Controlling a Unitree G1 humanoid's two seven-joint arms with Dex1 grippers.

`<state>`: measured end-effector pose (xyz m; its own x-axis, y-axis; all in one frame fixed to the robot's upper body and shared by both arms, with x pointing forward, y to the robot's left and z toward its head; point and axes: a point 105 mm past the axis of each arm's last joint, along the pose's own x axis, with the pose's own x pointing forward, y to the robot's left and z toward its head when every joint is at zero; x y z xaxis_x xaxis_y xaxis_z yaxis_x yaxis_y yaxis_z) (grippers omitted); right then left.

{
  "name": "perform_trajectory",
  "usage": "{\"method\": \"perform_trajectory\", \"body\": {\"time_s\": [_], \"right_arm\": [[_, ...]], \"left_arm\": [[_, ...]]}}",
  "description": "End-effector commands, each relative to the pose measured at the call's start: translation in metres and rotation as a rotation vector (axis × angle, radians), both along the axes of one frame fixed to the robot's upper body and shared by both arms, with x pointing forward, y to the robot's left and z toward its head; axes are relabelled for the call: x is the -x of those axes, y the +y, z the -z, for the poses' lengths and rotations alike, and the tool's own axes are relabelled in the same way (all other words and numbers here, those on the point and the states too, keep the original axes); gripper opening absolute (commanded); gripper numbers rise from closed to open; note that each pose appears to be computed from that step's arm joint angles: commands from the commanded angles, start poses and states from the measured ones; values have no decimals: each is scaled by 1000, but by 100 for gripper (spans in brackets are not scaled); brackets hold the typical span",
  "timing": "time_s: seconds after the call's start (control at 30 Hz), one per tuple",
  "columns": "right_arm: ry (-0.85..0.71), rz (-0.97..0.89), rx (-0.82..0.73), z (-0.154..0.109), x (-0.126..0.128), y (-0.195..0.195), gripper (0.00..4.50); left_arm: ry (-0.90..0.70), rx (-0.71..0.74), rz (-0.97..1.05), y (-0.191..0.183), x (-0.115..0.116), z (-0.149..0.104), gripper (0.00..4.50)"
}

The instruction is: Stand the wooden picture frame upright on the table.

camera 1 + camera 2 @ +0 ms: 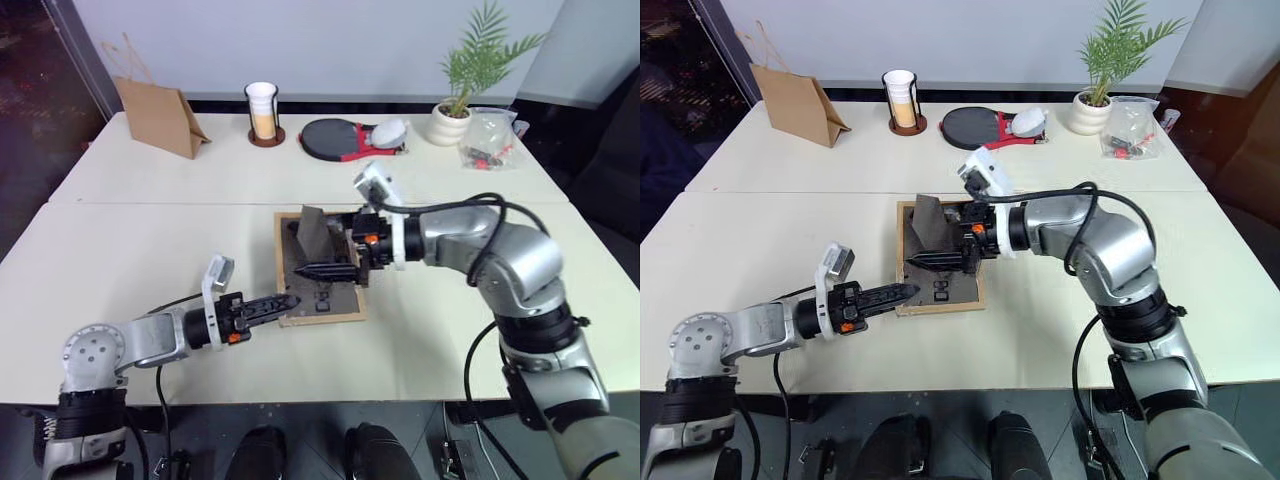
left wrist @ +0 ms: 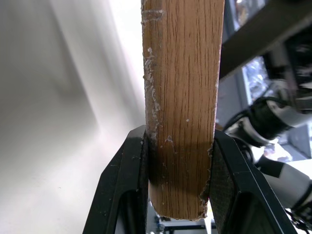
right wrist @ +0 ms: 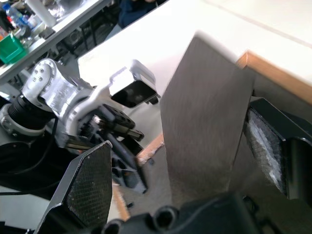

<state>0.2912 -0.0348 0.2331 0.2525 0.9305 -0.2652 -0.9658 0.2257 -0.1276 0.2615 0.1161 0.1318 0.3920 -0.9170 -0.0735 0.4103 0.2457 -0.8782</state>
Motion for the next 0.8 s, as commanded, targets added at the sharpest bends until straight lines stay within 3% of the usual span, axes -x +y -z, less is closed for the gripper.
{"method": "perform_trajectory", "body": {"time_s": [0.03,0.33,0.47,0.67,0.8], "right_arm": [[-40,-5,-28,-13,10,-3,446],[-32,13,-34,-14,15,-6,446],[-131,116,49,-10,-3,-22,446],[-414,138,266,-3,-15,-66,446],[-713,133,462,-10,-25,-94,446]], "left_arm": [[-28,47,3,-1,1,-11,100],[-28,42,-5,1,-2,-12,100],[-36,49,11,1,1,-17,100],[-28,44,30,3,11,-18,100],[-19,50,24,9,13,-22,100]]}}
